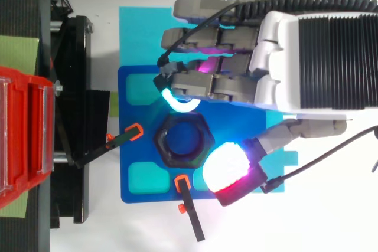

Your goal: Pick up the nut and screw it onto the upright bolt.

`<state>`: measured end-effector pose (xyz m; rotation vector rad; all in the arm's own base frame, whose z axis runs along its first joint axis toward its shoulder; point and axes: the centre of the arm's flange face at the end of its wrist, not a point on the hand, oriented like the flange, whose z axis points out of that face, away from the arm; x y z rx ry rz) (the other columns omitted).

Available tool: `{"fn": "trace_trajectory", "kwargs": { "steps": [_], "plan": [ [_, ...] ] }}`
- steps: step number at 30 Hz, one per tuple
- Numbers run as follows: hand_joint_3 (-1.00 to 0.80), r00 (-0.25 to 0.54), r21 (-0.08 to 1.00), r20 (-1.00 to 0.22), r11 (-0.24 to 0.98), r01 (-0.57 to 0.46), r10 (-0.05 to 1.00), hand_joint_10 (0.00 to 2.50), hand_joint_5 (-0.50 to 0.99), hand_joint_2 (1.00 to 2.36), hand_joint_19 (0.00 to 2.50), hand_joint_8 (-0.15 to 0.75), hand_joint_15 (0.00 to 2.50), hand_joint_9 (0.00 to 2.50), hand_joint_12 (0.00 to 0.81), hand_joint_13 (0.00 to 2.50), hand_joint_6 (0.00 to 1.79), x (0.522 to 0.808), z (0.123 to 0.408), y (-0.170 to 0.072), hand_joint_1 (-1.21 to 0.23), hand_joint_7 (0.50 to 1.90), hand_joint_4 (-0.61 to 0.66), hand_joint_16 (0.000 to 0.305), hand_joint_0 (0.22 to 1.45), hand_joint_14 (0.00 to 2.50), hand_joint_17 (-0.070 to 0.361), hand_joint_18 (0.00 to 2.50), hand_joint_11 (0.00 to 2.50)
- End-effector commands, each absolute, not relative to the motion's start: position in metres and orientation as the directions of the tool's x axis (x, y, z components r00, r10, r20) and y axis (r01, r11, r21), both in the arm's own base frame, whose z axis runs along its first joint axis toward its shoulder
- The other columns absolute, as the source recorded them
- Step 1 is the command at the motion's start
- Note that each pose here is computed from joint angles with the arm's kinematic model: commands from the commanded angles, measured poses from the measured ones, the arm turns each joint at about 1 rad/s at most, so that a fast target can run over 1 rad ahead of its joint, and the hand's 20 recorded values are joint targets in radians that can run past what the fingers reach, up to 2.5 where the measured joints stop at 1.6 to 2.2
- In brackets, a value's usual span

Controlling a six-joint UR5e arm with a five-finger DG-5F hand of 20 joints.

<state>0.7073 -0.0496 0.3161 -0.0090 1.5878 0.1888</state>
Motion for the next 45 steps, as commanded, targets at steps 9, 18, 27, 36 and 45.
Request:
{"fn": "trace_trajectory", "kwargs": {
  "steps": [9, 18, 27, 36, 45],
  "plan": [
    [-0.5, -0.024, 0.115, -0.993, 0.986, -0.124, 0.113, 0.0, 0.06, 1.0, 0.0, 0.259, 0.0, 1.1, 0.216, 0.73, 0.51, 0.706, 0.318, -0.062, -0.16, 1.44, 0.16, 0.021, 0.55, 0.0, 0.048, 0.45, 0.0],
    [-0.5, 0.005, 0.114, -0.993, 0.985, -0.131, 0.115, 0.0, -0.01, 1.0, 0.0, 0.27, 0.0, 1.05, 0.231, 0.7, 0.51, 0.711, 0.333, -0.069, -0.13, 1.26, 0.21, 0.023, 0.55, 0.0, 0.052, 0.41, 0.0],
    [-0.5, 0.018, 0.113, -0.993, 0.984, -0.141, 0.117, 0.0, -0.04, 1.0, 0.0, 0.269, 0.0, 0.99, 0.245, 0.68, 0.5, 0.713, 0.336, -0.064, -0.12, 1.17, 0.22, 0.025, 0.54, 0.0, 0.056, 0.39, 0.0],
    [-0.5, 0.053, 0.11, -0.991, 0.982, -0.152, 0.119, 0.0, -0.08, 1.0, 0.0, 0.246, 0.0, 0.91, 0.262, 0.65, 0.5, 0.721, 0.352, -0.053, -0.11, 0.87, 0.25, 0.028, 0.54, 0.0, 0.063, 0.37, 0.0],
    [-0.5, 0.084, 0.104, -0.989, 0.978, -0.178, 0.121, 0.0, -0.11, 1.0, 0.0, 0.227, 0.0, 0.8, 0.272, 0.54, 0.5, 0.726, 0.354, -0.034, -0.07, 0.71, 0.22, 0.032, 0.53, 0.0, 0.072, 0.29, 0.0]
  ]
}}
